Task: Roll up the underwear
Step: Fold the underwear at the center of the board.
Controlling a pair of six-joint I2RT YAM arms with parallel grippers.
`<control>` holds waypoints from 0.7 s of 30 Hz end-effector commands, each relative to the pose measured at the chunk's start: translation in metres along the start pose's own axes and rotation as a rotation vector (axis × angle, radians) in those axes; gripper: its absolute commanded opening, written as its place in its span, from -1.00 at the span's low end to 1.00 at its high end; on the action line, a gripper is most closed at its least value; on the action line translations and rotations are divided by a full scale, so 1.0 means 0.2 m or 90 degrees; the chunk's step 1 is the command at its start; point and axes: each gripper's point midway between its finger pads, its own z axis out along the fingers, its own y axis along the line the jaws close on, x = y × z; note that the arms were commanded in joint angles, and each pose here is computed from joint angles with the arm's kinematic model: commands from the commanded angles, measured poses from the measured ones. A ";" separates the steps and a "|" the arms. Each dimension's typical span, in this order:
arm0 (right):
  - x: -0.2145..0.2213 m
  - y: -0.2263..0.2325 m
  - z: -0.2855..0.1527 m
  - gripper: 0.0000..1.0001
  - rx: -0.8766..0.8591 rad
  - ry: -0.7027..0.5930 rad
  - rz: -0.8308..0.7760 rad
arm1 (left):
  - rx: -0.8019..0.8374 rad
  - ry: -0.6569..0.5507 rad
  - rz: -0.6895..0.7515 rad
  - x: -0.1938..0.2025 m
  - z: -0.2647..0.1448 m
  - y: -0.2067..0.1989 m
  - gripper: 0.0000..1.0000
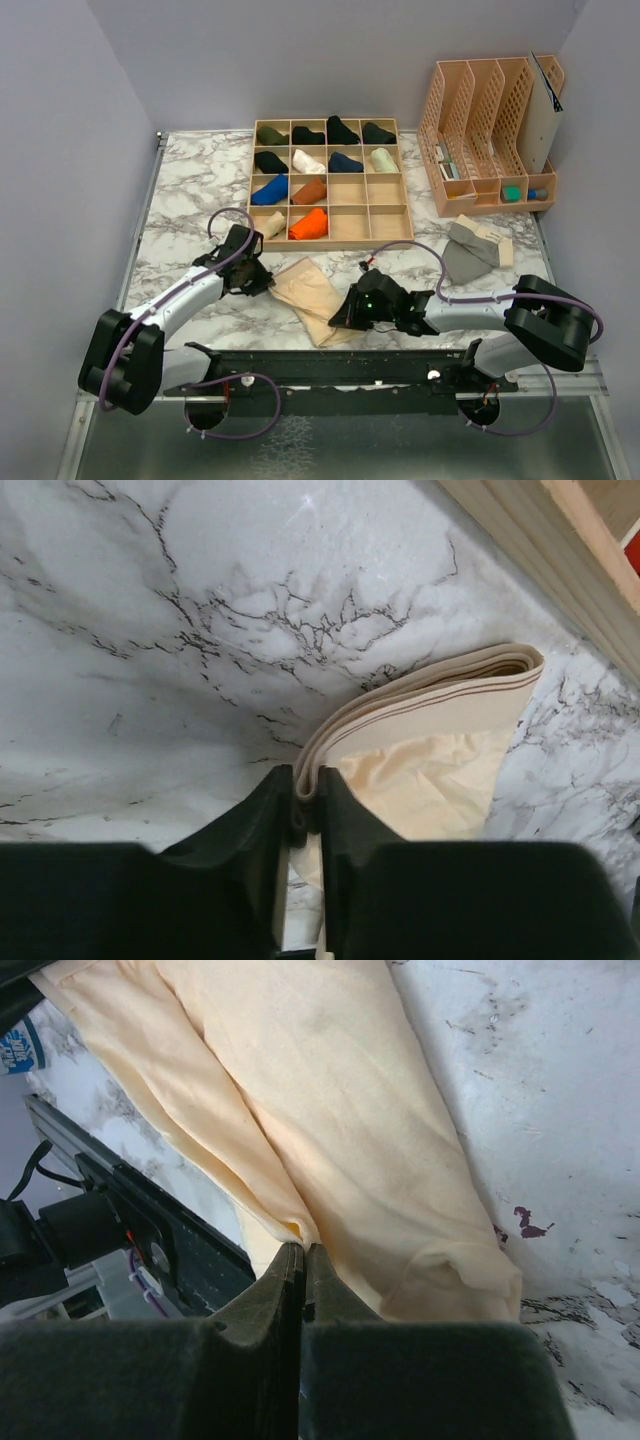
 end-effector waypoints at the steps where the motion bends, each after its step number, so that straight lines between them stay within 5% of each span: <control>1: -0.01 -0.03 0.00 -0.92 0.023 -0.002 -0.009 | 0.024 -0.014 0.027 -0.07 0.01 -0.10 -0.79; 4: -0.01 -0.04 0.00 -0.92 0.025 0.000 -0.016 | 0.042 -0.011 0.055 -0.11 0.00 -0.19 -1.00; 11: -0.01 -0.02 -0.02 -0.93 0.020 0.006 -0.052 | 0.043 0.001 0.081 -0.15 0.00 -0.27 -1.00; 21: 0.01 0.34 -0.07 -0.95 -0.113 0.096 -0.261 | 0.015 -0.049 0.062 -0.17 -0.13 -0.16 -1.00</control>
